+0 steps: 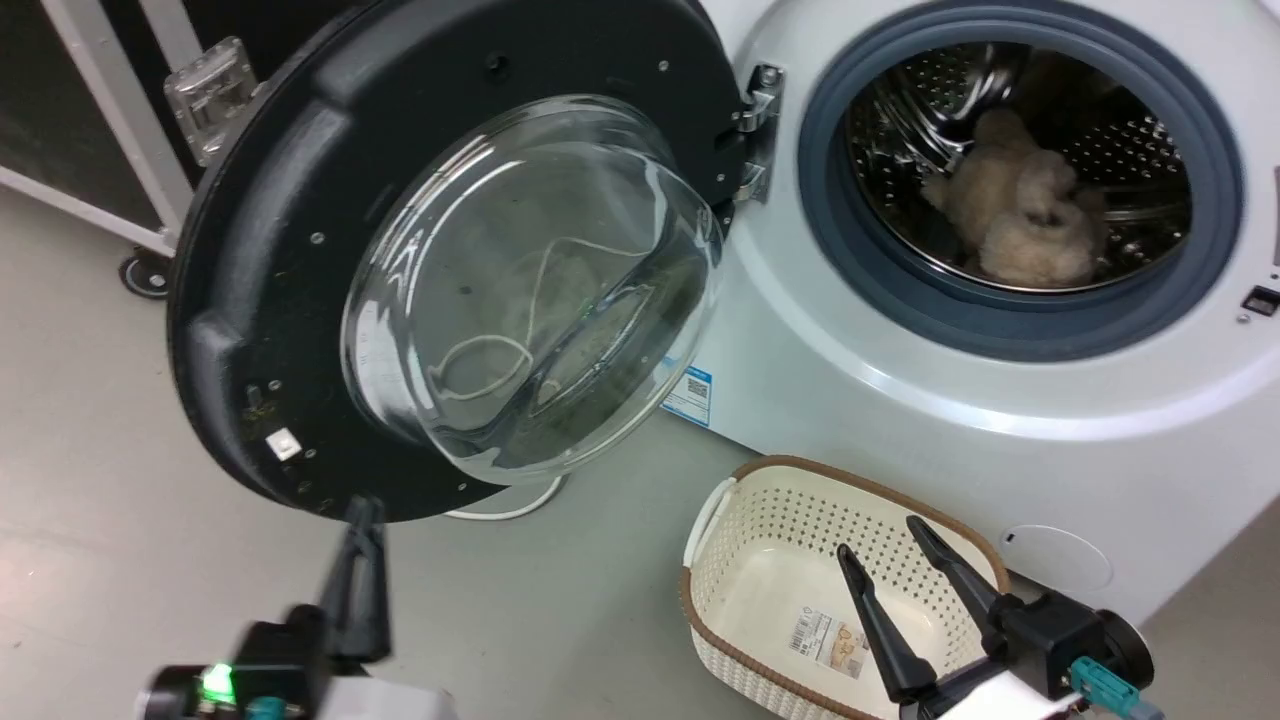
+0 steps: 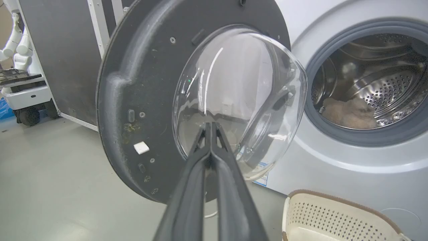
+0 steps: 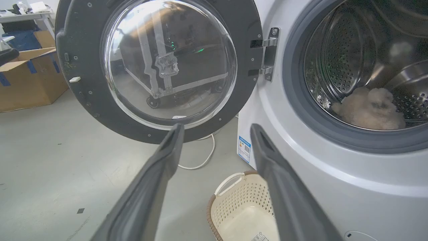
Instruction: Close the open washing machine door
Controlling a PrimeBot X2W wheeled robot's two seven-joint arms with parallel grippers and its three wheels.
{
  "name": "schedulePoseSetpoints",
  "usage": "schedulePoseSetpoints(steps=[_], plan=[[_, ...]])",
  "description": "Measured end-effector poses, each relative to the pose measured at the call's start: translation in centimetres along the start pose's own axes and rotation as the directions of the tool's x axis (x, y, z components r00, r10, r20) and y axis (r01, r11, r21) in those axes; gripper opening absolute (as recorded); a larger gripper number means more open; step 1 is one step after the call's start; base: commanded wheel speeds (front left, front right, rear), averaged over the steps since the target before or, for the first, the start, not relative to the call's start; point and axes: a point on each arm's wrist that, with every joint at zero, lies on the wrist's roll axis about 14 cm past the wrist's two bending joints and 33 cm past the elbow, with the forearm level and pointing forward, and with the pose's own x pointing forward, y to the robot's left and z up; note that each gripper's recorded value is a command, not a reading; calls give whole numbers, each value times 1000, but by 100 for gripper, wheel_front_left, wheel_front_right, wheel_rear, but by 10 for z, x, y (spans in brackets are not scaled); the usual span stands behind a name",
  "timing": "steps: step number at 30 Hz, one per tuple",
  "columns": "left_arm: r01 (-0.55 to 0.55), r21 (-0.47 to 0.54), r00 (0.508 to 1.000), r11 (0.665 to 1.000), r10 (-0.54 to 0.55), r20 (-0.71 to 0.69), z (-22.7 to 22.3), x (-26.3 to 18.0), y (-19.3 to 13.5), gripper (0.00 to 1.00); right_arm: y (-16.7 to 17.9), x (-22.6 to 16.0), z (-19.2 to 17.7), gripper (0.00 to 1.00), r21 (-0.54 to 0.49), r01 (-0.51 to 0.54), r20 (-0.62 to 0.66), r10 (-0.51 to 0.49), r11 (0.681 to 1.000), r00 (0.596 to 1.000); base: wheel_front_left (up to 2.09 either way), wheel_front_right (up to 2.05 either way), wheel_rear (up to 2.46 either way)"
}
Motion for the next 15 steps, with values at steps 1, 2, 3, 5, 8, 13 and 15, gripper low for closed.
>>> schedulePoseSetpoints(steps=[1, 2, 3, 5, 8, 13, 15], plan=[[-13, -9, 1000, 1000, 13, 19, 5, 0, 5, 0, 1, 0, 0, 100, 1, -3, 1, 3, 1000, 1000, 0, 0, 0], [-24, -16, 999, 1000, 25, 37, 11, 1, 9, 0, 1, 0, -1, 100, 3, -4, 1, 4, 1000, 1000, 0, 0, 0], [-33, -19, 998, 999, 34, 55, 17, 3, 14, 0, 2, 0, -3, 100, 5, -6, -3, 6, 1000, 1000, 0, 0, 0], [-53, -32, 993, 998, 56, 104, 32, 9, 23, 0, 1, 0, -7, 100, 11, -3, -12, 3, 1000, 1000, 0, 0, 0], [-86, -61, 978, 994, 96, 183, 56, 20, 43, 0, 0, 1, -10, 100, 16, -6, -13, 6, 1000, 1000, 0, 0, 0], [-116, -155, 951, 981, 155, 266, 81, 48, 76, 0, -10, -1, -21, 100, 16, 4, -32, -4, 1000, 999, 0, 0, 0], [-157, -307, 940, 939, 238, 246, 86, 78, 113, 0, -24, -2, -29, 100, 16, 25, -46, -24, 1000, 999, 0, 0, 0]])
